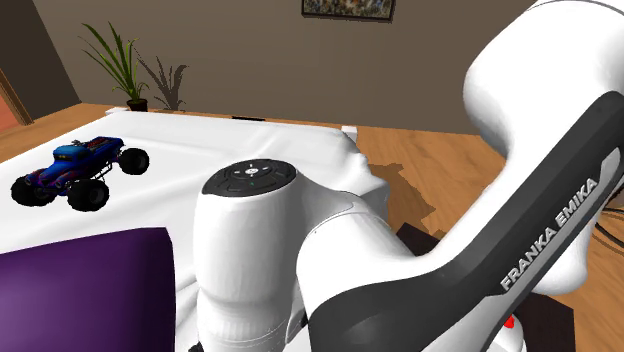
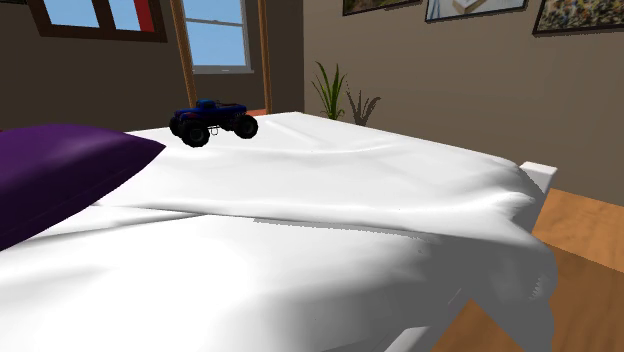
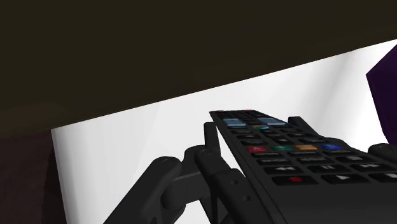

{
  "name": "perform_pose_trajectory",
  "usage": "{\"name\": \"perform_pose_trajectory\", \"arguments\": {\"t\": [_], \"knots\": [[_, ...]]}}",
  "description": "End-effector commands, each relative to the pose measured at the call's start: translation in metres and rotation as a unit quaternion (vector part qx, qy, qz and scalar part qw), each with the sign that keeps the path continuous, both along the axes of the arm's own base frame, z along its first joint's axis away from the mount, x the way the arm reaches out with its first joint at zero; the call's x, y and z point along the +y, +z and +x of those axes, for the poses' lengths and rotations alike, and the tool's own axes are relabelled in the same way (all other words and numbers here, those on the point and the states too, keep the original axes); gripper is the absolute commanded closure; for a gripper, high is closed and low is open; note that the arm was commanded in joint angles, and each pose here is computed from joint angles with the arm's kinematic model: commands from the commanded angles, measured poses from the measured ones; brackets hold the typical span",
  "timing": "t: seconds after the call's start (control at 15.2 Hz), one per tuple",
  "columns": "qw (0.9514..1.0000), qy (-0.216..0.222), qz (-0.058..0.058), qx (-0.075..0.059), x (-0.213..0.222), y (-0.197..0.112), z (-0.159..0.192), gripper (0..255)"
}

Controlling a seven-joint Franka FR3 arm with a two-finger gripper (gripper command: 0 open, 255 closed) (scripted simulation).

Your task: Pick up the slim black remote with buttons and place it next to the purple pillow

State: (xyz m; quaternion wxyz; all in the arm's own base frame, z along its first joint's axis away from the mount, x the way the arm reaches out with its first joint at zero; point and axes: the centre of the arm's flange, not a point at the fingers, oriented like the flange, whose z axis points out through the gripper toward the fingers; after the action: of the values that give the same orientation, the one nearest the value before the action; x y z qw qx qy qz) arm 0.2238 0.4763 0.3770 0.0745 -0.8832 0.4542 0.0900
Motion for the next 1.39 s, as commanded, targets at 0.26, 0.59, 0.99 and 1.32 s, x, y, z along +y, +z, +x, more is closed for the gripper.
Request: {"name": "perform_pose_trajectory", "arguments": {"t": [0.26, 0.59, 0.99, 1.32], "knots": [[1.0000, 0.003, -0.006, 0.006, -0.003, -0.041, -0.006, 255], [1.0000, 0.003, -0.006, 0.006, -0.003, -0.056, -0.006, 255], [1.0000, 0.003, -0.006, 0.006, -0.003, -0.056, -0.006, 255], [1.0000, 0.003, -0.006, 0.006, -0.001, -0.055, -0.005, 0]]}}
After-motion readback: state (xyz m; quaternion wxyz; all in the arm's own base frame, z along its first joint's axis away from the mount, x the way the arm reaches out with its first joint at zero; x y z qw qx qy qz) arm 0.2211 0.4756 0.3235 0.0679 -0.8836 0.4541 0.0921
